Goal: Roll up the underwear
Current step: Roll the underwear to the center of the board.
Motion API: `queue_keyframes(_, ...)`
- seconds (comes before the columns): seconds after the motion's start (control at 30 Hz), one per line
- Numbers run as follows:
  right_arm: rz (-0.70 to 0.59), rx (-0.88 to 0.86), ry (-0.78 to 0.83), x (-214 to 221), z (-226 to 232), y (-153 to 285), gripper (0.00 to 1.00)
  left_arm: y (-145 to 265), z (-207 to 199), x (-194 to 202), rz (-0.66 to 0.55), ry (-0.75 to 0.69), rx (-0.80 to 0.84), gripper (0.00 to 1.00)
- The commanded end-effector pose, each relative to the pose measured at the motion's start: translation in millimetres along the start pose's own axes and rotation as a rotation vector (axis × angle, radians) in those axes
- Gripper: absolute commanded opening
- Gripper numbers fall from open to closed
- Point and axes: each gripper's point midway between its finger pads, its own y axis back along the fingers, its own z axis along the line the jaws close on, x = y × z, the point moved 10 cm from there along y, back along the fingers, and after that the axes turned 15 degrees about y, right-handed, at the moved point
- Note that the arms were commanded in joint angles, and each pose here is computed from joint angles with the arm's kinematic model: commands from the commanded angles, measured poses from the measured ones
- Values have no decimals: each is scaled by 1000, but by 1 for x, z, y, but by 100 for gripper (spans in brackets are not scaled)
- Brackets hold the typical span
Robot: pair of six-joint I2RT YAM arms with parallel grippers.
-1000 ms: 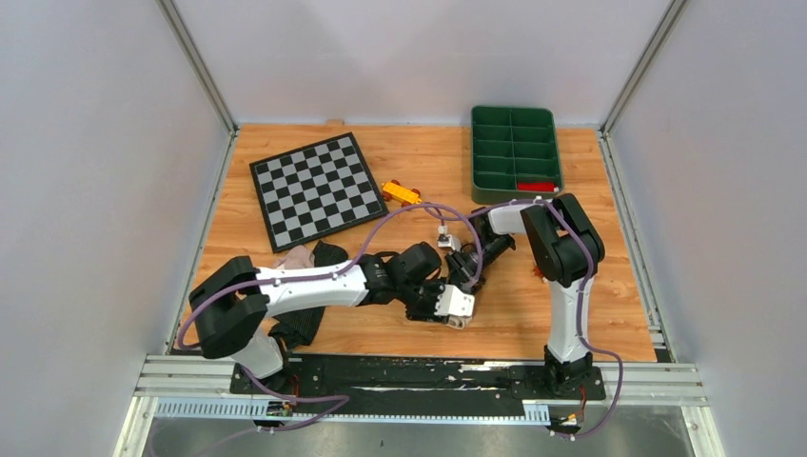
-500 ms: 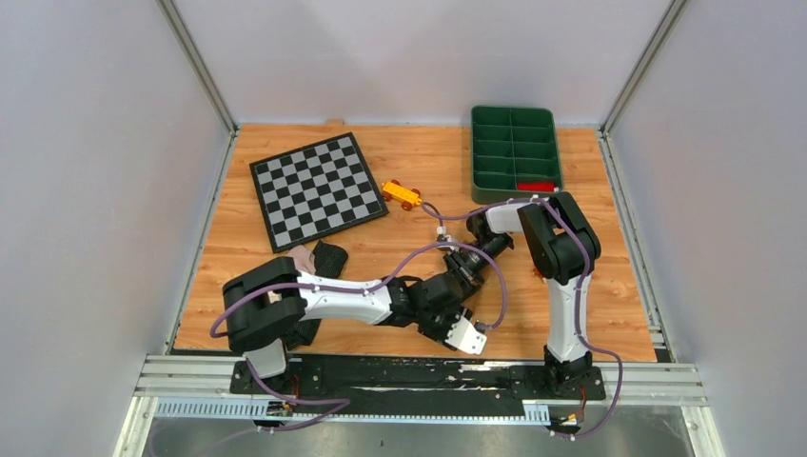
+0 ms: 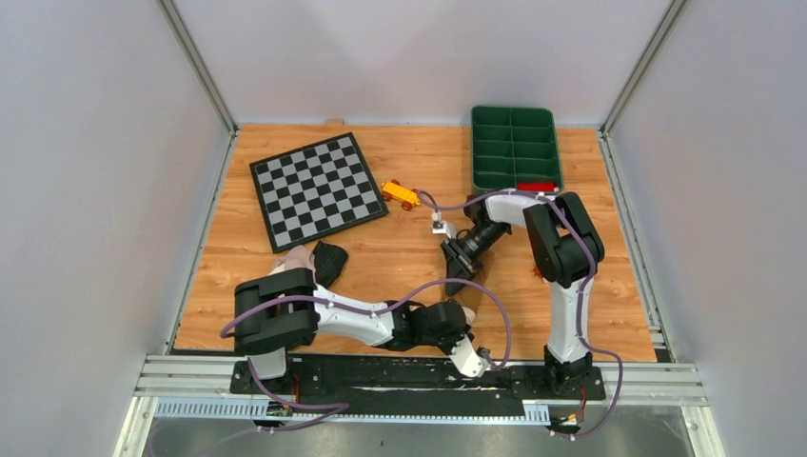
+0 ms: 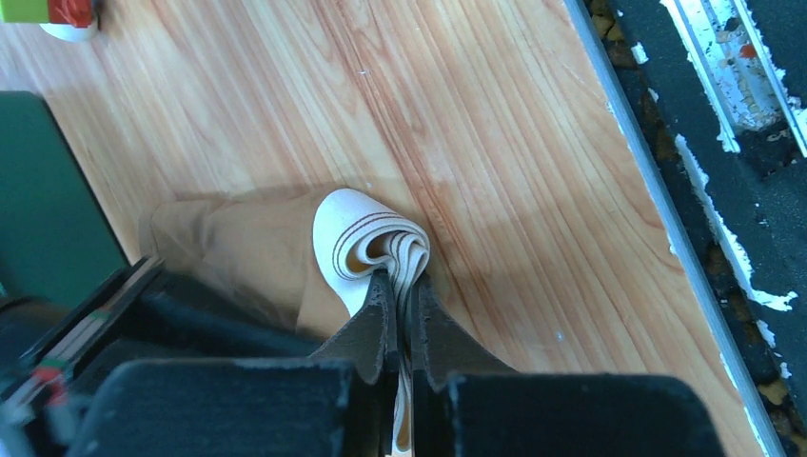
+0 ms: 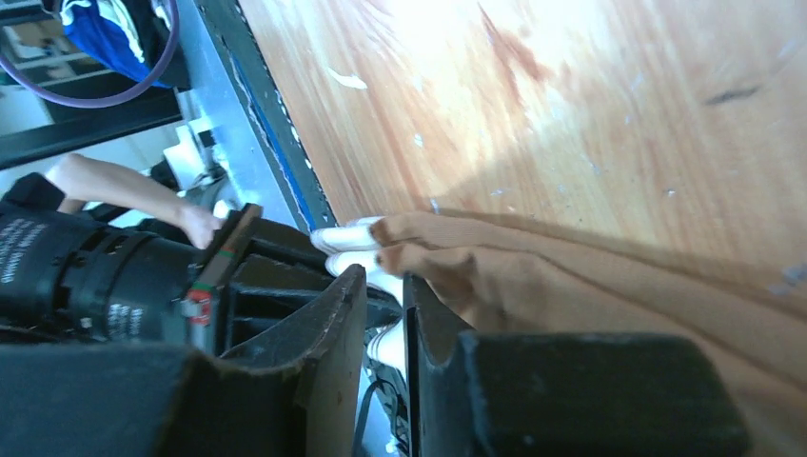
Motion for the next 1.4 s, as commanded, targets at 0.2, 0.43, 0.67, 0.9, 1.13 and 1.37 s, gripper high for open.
queue_keyframes(0.2, -124, 416, 291, -20, 54, 107, 35, 11, -18, 13, 139, 60, 303, 0)
queue_keyframes(0.43, -57, 512, 128, 24, 27, 102, 35, 29, -1, 15, 168, 265, 471, 0)
queue_keyframes(0.67, 50, 490, 141, 10, -5, 74, 30, 39, 1, 22, 164, 334, 468, 0)
queue_keyframes(0.9, 124, 438, 197, -54, -32, 34, 27, 51, 4, 21, 178, 373, 418, 0)
queue_keyframes(1.13, 108, 442, 257, -100, -37, 40, 27, 58, 9, 31, 229, 487, 341, 0)
queue_keyframes(1.37, -85, 527, 332, -78, 3, 122, 31, 58, 37, 48, 127, 770, 586, 0)
